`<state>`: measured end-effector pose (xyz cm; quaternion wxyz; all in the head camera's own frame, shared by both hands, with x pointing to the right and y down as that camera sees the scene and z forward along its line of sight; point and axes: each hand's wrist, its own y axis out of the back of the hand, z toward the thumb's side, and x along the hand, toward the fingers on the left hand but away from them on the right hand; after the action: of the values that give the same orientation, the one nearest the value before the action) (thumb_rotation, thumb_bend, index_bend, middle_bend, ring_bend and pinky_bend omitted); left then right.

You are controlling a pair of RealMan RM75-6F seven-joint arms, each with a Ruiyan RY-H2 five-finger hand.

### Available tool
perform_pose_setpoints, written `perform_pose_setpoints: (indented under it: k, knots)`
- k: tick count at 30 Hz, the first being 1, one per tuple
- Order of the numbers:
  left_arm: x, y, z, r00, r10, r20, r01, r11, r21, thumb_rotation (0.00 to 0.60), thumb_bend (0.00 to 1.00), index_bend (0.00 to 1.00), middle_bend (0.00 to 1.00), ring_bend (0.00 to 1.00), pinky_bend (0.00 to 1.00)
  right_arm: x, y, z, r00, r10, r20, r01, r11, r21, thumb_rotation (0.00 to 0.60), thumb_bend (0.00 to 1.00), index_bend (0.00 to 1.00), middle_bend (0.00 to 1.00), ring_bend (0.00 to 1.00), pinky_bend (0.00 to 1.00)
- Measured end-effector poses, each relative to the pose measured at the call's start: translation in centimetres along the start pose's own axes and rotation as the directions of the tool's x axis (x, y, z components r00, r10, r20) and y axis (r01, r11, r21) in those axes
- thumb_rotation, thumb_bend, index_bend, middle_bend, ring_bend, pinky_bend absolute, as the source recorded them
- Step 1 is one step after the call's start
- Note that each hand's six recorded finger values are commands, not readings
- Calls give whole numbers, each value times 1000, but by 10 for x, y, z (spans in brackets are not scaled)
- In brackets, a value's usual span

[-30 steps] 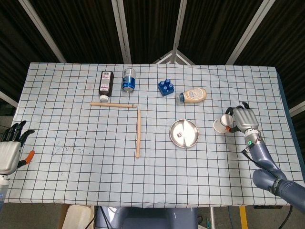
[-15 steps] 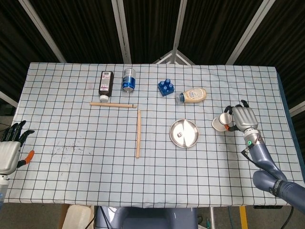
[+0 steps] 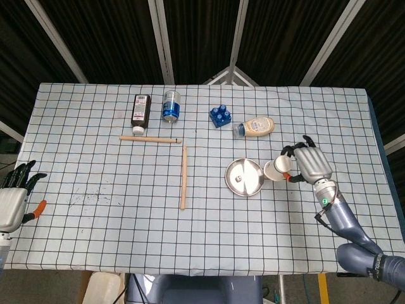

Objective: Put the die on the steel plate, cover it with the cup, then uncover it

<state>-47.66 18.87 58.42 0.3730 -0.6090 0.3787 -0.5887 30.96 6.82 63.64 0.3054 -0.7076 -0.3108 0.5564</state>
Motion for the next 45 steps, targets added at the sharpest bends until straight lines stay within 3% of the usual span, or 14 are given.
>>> perform_pose_setpoints:
  k: [6,13,27,45]
  knots:
    - [0,1,-2,1000,0,-1,0,1000,-3,600,467,223,0,0,98,-4,-9,41,997,36,-70,-39,999,-37,600,377,509,454,261,0]
    - [1,0,-3,1000,-4,-4,4,1000,-7,600,467,223,0,0,98,-17,-21,66,993,49,-105,-54,997,-48,600,386,509,454,267,0]
    - [2,0,-5,1000,-7,-12,7,1000,-3,600,467,228,0,0,98,-40,-40,65,995,54,-82,-57,998,-40,600,387,509,454,267,0]
    - [3,-3,-3,1000,-11,-13,11,1000,11,600,467,230,0,0,98,-39,-56,50,994,75,-83,-78,996,-39,600,390,509,454,267,0]
